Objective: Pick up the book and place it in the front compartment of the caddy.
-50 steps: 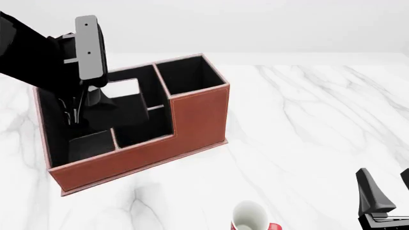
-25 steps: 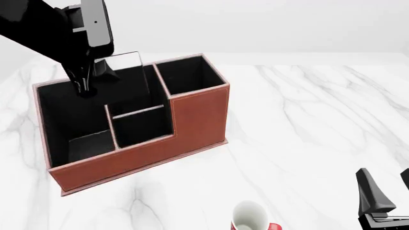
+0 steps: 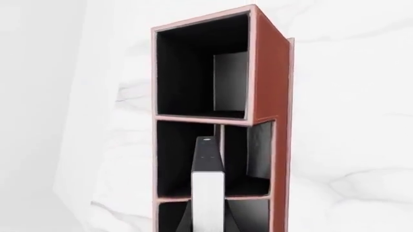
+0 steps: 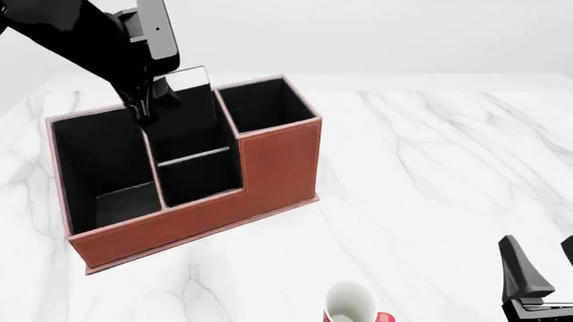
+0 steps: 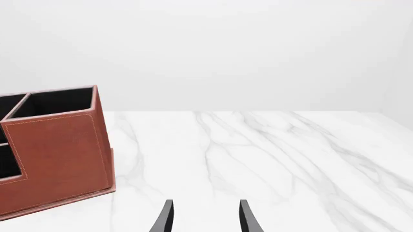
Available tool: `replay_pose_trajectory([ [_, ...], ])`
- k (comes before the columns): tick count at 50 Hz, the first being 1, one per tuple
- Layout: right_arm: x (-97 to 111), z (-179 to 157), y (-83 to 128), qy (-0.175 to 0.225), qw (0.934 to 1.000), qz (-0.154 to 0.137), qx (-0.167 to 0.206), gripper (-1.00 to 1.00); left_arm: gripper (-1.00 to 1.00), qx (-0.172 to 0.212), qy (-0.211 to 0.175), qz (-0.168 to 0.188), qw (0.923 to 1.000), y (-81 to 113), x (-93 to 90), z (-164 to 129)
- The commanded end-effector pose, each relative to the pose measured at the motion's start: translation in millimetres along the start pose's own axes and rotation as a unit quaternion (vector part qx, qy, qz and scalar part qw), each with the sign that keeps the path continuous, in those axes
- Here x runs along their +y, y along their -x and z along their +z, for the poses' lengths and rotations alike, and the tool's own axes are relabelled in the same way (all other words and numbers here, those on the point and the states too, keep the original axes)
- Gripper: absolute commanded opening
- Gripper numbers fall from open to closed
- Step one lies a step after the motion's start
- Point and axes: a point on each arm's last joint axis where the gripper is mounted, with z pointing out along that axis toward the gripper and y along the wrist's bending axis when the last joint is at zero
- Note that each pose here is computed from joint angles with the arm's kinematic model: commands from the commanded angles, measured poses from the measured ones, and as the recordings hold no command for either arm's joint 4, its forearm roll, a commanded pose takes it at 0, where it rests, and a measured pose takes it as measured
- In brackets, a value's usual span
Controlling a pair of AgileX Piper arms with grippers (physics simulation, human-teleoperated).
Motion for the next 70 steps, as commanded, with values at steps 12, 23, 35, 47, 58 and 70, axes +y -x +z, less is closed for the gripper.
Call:
replay_pose_trajectory([
  [12, 0.0, 0.2, -0.3, 0.000, 1.0000, 0.000, 0.000, 1.00, -1.00, -0.003, 0.005, -0.005, 1.0000, 5.1, 5.6, 23.2],
  [23, 0.0, 0.2, -0.3, 0.000, 1.0000, 0.000, 0.000, 1.00, -1.00, 0.004, 0.004, -0.011, 0.9999, -2.6, 4.8, 41.2],
  [35, 0.0, 0.2, -0.3, 0.000, 1.0000, 0.000, 0.000, 1.00, -1.00, 0.012, 0.008, -0.022, 0.9997, -12.8, 5.5, 53.7],
  [47, 0.0, 0.2, -0.3, 0.000, 1.0000, 0.000, 0.000, 1.00, -1.00, 0.020, 0.010, -0.029, 0.9993, -23.8, 5.6, 64.7],
  [58, 0.0, 0.2, -0.3, 0.000, 1.0000, 0.000, 0.000, 1.00, -1.00, 0.025, 0.013, -0.033, 0.9990, -30.3, 8.0, 72.8],
  [70, 0.0, 0.2, -0.3, 0.000, 1.0000, 0.000, 0.000, 1.00, -1.00, 0.028, 0.012, -0.034, 0.9989, -32.5, 9.6, 80.6],
])
